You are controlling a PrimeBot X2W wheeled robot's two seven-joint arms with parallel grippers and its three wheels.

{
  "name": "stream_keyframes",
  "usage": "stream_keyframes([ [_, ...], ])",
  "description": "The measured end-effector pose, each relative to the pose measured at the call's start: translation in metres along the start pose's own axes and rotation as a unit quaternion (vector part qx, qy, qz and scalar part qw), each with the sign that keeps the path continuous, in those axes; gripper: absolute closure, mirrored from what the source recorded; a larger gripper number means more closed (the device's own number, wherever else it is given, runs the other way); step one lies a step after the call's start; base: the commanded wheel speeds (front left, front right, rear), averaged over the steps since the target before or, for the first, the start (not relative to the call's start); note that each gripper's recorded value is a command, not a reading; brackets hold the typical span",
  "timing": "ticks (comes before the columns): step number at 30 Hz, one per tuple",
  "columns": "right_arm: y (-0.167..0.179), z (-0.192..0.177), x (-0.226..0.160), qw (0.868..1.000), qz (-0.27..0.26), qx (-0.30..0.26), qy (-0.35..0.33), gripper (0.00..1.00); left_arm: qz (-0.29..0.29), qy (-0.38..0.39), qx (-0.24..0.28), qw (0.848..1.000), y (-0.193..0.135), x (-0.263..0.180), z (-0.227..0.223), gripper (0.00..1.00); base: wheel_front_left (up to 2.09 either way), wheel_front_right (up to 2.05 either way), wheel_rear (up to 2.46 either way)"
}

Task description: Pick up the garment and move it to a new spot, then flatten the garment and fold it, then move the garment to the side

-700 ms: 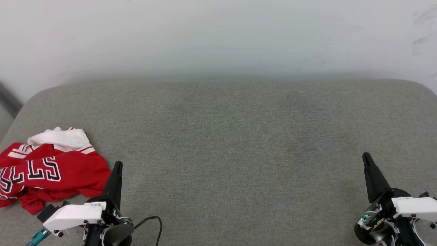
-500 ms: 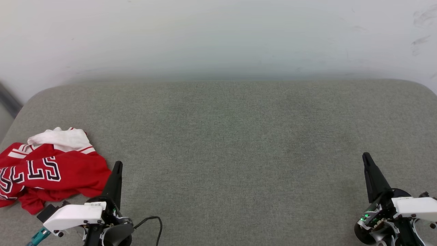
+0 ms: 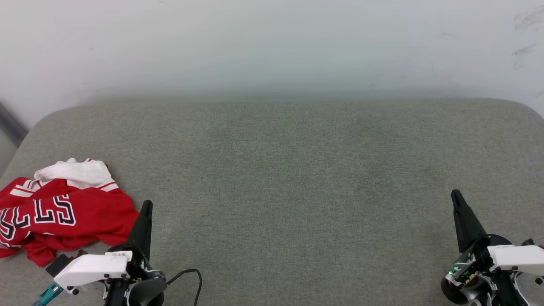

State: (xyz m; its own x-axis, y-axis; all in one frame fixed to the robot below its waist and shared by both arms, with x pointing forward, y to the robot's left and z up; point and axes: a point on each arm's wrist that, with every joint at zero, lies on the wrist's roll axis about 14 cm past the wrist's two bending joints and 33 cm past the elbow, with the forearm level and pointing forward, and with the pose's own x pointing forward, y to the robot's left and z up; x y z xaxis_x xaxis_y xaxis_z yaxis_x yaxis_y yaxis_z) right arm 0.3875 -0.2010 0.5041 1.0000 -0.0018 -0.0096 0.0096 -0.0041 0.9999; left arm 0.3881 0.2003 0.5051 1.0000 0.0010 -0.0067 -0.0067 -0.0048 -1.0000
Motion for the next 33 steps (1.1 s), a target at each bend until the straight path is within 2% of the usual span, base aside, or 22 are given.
stream_keyframes([
  [19,-0.001,0.0,0.0,1.0,-0.002,0.0,0.0,1.0,0.002,0.0,0.0,1.0,0.001,0.0,0.0,1.0,0.0,0.0,0.0],
  [20,-0.005,0.0,-0.002,1.0,-0.008,0.001,0.0,0.0,0.007,0.0,-0.001,1.0,0.005,-0.002,0.0,0.0,0.0,0.0,0.0],
  [22,-0.024,0.001,-0.011,0.999,-0.036,0.002,-0.004,0.0,0.036,0.001,-0.003,0.999,0.024,-0.011,-0.002,0.0,0.0,0.0,0.0],
  [33,-0.017,-0.003,-0.01,0.999,-0.026,-0.04,-0.008,0.0,0.023,0.007,0.036,0.999,0.015,-0.008,-0.015,0.0,0.0,0.0,0.0],
])
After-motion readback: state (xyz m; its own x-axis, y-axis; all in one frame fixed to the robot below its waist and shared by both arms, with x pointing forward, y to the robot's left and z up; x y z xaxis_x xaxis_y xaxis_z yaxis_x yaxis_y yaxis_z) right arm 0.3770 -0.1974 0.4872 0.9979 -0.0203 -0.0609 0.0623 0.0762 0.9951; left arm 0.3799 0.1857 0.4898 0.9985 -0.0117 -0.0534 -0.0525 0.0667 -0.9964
